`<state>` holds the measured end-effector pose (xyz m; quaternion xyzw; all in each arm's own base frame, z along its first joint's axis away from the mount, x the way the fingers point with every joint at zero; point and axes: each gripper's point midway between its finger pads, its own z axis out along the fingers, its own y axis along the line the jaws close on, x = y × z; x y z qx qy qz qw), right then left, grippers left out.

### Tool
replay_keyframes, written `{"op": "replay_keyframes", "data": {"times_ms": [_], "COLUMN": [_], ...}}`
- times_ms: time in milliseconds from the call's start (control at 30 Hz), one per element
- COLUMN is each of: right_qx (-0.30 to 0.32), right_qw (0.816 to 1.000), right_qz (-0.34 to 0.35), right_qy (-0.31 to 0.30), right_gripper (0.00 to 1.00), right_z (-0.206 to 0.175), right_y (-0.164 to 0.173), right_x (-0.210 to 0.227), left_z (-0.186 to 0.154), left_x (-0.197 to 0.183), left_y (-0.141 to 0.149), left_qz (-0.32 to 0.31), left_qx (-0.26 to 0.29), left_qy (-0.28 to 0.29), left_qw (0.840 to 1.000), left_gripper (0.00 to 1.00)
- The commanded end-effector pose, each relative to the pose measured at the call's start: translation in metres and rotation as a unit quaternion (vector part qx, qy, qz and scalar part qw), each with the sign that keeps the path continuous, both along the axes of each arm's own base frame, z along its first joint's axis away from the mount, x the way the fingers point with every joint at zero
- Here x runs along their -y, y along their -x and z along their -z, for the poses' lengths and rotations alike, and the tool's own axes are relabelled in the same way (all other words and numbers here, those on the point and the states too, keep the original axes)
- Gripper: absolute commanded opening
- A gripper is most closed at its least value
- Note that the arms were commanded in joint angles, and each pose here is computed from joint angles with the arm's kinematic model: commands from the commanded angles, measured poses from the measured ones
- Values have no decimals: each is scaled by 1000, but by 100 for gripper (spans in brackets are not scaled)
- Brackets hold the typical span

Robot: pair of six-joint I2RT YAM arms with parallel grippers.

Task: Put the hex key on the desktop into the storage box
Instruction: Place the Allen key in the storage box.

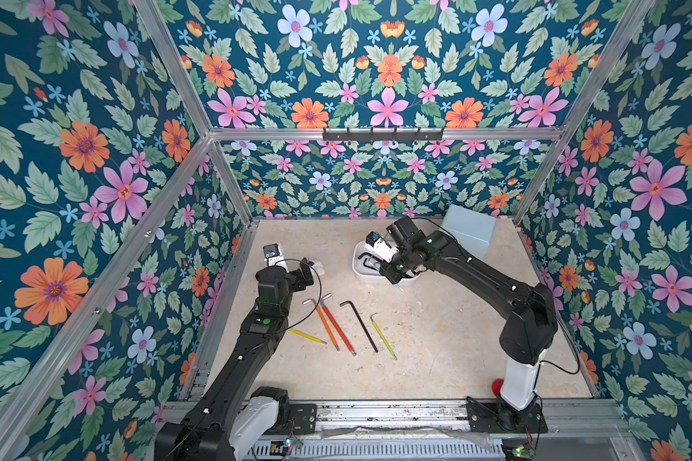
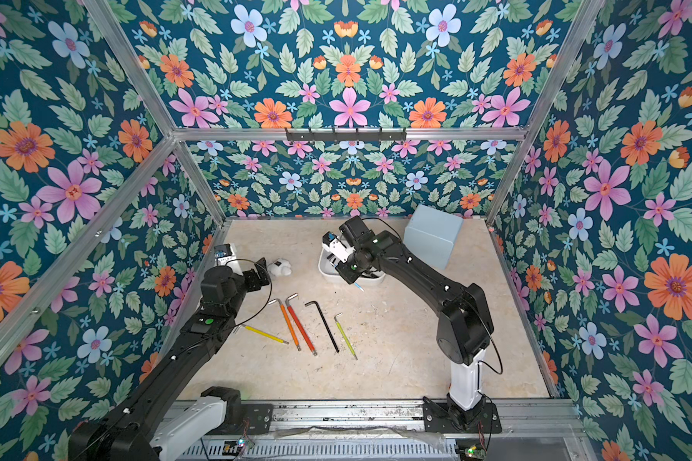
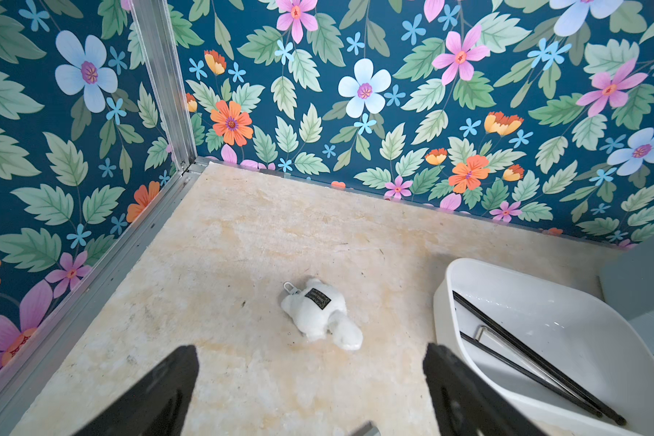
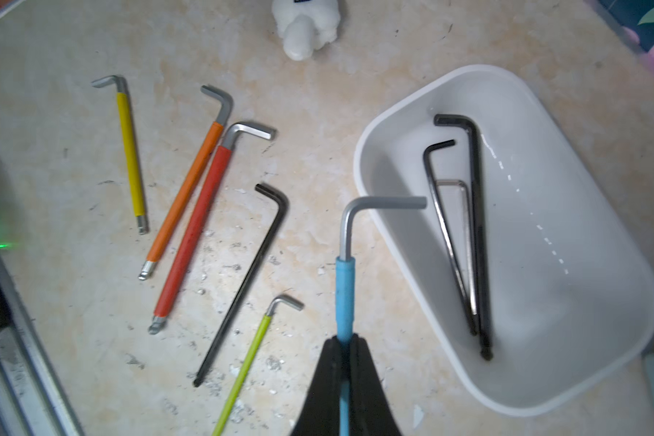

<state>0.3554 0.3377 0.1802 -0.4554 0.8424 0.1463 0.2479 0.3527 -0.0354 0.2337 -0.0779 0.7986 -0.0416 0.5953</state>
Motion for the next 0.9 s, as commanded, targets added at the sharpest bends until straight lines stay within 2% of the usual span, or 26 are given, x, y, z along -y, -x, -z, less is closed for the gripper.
{"op": "replay_keyframes", "data": {"times_ms": [0, 233, 367, 600, 867], "right_qx": [14, 54, 46, 20, 7], "right_qw": [999, 997, 996, 995, 996], "right_qz": [-22, 8, 14, 17, 26], "right_qy": [36, 52, 71, 95, 87], "right_gripper": [0, 0, 0, 0, 0], "right_z": [13, 38, 61, 102, 120], "right_y": [-19, -70, -90, -108, -113], "right_x": [13, 9, 4, -5, -13], "left_z": [-5, -2, 1, 2, 0], "left_x": [-1, -2, -3, -5, -4], "left_y": [-1, -1, -2, -2, -2], "left_qz": [-4, -7, -8, -12, -11], "left_qx": [9, 5, 1, 1, 2], "left_qy": [3, -2, -6, -11, -11], "left_qw": [1000, 1000, 1000, 1000, 1000], "left_gripper": [99, 100, 99, 99, 99]}}
